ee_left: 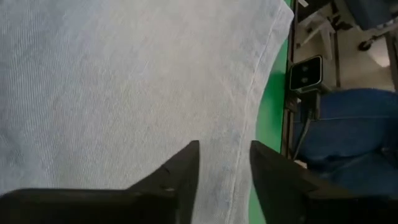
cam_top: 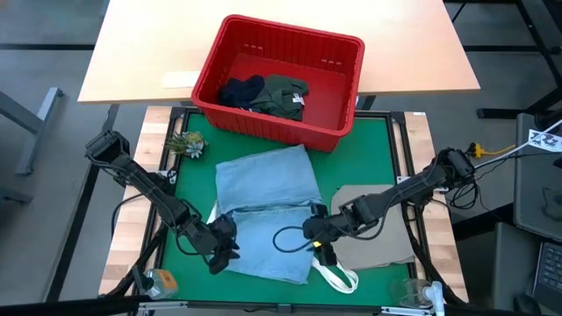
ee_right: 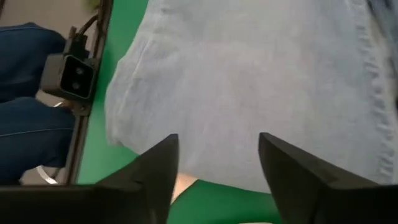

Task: Fold Laundry from Bin
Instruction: Fold the light blue pants

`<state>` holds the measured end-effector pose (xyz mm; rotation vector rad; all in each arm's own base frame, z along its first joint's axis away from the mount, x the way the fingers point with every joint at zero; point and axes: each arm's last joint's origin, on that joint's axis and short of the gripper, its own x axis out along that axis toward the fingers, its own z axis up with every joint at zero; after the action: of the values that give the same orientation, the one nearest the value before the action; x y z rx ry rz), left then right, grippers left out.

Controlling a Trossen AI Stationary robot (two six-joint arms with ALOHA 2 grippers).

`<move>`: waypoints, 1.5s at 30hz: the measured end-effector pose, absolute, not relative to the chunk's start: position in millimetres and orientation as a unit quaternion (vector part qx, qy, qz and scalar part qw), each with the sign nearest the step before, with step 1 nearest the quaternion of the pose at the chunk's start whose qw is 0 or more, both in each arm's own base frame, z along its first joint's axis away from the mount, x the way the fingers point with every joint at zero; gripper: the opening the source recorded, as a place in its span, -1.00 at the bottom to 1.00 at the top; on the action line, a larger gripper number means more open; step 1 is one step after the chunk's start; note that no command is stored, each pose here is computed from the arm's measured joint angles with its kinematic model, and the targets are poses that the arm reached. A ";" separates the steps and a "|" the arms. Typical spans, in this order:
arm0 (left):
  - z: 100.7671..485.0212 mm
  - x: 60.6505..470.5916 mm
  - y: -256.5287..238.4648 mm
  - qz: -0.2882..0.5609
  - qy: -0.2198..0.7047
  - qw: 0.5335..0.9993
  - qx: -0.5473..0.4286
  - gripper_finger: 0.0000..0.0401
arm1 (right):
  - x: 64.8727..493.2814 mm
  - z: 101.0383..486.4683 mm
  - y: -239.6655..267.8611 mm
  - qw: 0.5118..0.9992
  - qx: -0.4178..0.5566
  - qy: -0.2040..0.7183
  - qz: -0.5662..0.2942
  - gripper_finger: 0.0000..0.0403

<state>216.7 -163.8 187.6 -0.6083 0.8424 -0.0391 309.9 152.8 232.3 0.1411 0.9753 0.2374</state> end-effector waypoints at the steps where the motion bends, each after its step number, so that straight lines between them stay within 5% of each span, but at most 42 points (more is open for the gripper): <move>1: 187.6 216.6 -163.9 -0.022 0.402 0.870 -0.283 -0.25 | 309.9 232.3 152.9 0.873 0.069 0.468 0.116 0.20; 10: 187.8 208.9 -174.0 -0.078 0.401 0.892 -0.194 -0.01 | 305.8 236.5 171.9 0.876 0.066 0.445 0.173 0.58; 22: 187.8 208.5 -174.3 -0.076 0.399 0.894 -0.191 -0.03 | 289.4 234.3 212.6 0.907 -0.032 0.385 0.165 0.57; 45: 187.6 208.5 -174.3 -0.076 0.399 0.893 -0.191 -0.03 | 307.3 142.1 244.3 0.872 -0.155 0.424 0.187 0.56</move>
<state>208.5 -174.3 187.6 -0.3971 0.8281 -0.1572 307.3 244.3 142.1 -0.3230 0.8865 0.3918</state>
